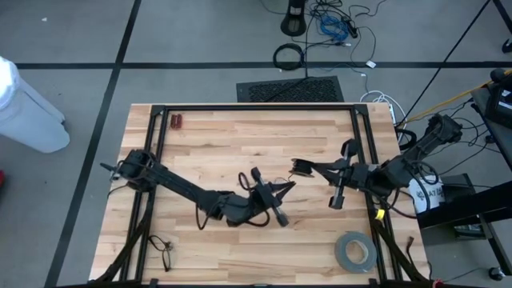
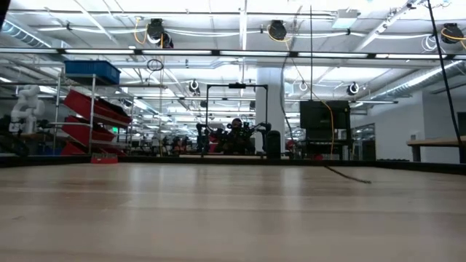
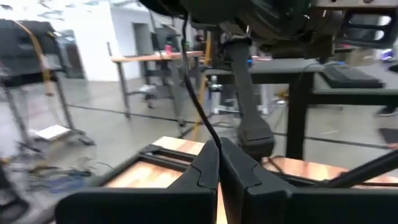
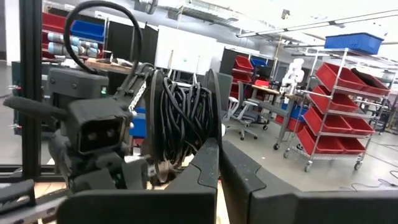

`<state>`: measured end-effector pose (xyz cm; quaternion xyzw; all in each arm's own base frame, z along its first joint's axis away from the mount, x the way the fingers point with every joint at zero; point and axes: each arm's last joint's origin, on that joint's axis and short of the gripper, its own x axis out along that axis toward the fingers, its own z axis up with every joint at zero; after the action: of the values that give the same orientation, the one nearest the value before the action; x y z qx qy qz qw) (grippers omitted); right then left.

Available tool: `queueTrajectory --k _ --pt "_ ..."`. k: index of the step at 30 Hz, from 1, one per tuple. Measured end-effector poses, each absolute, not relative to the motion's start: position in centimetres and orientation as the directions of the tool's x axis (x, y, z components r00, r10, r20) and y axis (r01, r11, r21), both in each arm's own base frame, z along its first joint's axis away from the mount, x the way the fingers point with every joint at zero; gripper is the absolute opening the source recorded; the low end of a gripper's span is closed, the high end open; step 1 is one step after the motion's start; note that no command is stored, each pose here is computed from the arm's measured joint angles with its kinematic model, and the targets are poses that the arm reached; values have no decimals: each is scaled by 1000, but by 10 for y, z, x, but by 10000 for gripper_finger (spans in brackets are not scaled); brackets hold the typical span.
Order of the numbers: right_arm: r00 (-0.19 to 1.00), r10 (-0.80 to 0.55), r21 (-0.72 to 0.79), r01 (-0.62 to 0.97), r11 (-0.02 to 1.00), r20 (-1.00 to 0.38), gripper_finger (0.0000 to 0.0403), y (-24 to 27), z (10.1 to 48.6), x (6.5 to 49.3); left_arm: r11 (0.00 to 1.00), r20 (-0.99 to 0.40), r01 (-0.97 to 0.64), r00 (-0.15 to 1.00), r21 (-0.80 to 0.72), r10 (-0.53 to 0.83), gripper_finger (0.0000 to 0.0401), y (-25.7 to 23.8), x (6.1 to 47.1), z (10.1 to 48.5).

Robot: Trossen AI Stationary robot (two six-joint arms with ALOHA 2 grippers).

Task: Coil cords
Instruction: Uncoil the black wire from the spool

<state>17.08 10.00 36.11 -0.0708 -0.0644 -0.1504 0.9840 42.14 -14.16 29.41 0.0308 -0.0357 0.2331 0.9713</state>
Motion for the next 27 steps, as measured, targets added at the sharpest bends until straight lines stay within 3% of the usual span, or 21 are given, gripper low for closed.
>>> queueTrajectory --k 11,17,23,27 --pt "890 -442 -162 455 876 111 0 99 351 189 970 86 -225 969 -87 233 2 -128 435 286" --pt "858 -508 -205 513 833 81 0 96 341 203 980 101 -171 978 -103 182 2 -135 433 288" --pt "840 -540 -275 530 802 44 0 94 332 209 993 144 -113 983 -32 116 2 -149 427 294" --pt "844 -536 -297 519 802 27 0 95 329 209 982 172 -189 968 27 182 2 -156 414 312"
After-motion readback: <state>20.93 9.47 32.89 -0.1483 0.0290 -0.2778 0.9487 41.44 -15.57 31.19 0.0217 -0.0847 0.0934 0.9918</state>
